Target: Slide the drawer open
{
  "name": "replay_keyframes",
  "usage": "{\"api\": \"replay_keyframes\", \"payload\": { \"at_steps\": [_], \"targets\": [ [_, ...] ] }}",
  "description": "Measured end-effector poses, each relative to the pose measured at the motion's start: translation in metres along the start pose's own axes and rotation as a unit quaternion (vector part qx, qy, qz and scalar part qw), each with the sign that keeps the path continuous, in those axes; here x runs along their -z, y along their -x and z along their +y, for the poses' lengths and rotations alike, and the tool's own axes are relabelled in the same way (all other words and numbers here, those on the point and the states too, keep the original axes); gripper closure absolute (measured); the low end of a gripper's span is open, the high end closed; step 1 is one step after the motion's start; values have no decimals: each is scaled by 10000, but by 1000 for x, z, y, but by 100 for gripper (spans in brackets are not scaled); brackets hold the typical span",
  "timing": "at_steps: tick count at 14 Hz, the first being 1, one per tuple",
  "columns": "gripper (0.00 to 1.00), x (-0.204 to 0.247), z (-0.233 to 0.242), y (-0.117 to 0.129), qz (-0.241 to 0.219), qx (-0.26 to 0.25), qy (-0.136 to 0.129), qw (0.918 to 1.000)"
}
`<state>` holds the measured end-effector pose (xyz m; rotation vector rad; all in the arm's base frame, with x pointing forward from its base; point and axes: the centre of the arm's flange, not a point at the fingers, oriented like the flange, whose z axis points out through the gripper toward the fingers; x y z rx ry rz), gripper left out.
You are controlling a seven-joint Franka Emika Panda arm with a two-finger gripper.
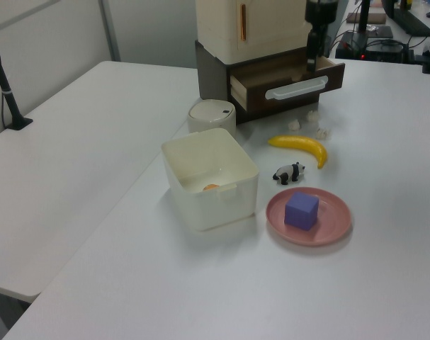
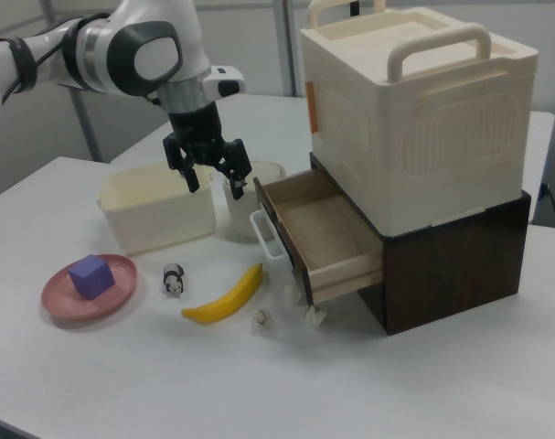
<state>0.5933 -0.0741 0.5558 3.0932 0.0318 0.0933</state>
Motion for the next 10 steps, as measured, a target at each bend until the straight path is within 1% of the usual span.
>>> {"api": "replay_keyframes", "payload": {
  "at_steps": [2,5,9,10],
  "targets": [
    [0,-3,14,2,-62,-230,0,9997],
    [0,-9,19,2,-126,-343,-4,9993],
    [0,0,19,3,-176,-941,-1,9954],
    [0,0,19,3,-171,-992,1,9949]
  ]
}}
